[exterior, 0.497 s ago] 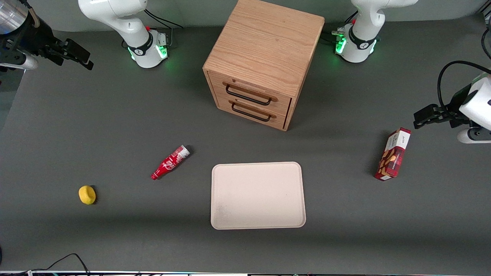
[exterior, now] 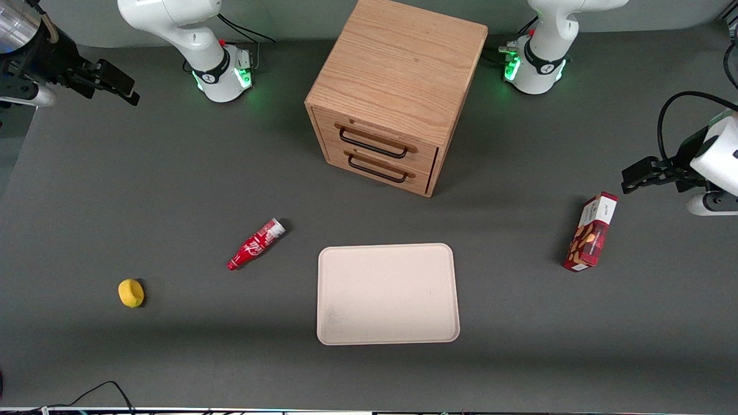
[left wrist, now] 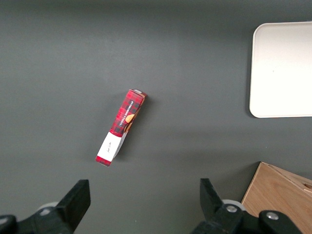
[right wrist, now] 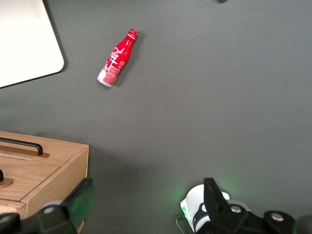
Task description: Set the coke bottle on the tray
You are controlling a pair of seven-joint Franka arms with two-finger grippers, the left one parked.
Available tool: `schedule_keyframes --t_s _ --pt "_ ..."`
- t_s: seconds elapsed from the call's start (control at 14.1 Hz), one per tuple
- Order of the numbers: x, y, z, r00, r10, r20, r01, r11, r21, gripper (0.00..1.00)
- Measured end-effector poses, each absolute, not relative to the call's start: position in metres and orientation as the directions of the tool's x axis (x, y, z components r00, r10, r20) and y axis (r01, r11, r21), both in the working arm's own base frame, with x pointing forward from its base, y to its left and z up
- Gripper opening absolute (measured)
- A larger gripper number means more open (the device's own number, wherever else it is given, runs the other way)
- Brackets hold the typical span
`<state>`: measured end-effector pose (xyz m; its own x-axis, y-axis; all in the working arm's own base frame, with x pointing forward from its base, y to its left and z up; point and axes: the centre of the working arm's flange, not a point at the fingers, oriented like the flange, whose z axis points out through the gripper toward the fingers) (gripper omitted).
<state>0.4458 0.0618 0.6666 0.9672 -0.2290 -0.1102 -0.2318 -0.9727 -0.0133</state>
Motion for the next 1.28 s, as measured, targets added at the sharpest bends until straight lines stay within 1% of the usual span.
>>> schedule_keyframes --t_s 0.36,0.71,0.92,1.14,1.28 --pt "0.457 0.058 0.659 0.984 -0.141 -0.113 -0.139 -0.990 0.023 1.00" --pt "0.459 0.058 0.660 0.984 -0.138 -0.112 -0.136 -0.990 0.024 1.00" --pt "0.459 0.058 0.666 0.986 -0.137 -0.099 -0.136 -0.991 0.020 1.00" --pt "0.470 0.064 0.673 0.978 -0.190 -0.086 -0.190 -0.982 -0.001 1.00" --pt "0.488 0.074 0.662 0.952 -0.285 -0.115 -0.288 -0.957 -0.013 1.00"
